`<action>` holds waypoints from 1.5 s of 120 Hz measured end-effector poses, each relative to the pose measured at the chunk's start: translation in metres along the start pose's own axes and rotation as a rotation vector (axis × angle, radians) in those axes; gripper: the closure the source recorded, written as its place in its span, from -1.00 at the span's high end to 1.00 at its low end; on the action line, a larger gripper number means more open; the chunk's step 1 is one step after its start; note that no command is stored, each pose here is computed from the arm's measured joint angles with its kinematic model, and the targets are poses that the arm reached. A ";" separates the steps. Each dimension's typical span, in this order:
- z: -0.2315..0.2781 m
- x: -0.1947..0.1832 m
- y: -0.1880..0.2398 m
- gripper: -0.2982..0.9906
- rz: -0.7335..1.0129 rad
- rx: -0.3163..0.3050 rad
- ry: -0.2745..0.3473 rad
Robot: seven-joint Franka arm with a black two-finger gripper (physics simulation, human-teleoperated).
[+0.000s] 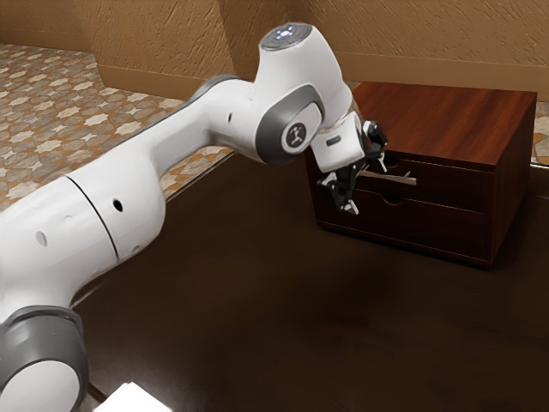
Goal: Pull the drawer handle with one arm to open the drawer
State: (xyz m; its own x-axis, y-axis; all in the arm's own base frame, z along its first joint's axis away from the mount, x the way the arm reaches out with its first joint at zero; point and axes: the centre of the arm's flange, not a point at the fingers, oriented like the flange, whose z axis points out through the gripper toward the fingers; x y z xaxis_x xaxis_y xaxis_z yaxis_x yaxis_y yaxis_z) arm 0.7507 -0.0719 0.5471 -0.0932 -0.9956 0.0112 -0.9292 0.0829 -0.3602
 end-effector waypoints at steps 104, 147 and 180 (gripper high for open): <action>-0.043 0.009 0.033 -0.51 -0.008 -0.032 -0.027; -0.048 0.011 0.056 -0.68 -0.076 -0.063 -0.022; -0.056 0.018 0.086 -0.68 -0.128 -0.104 -0.024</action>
State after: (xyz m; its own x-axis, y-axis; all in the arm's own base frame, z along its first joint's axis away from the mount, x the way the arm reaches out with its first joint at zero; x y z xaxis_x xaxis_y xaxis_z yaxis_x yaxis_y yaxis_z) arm 0.6488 -0.0800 0.5687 0.0357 -0.9990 0.0284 -0.9651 -0.0418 -0.2585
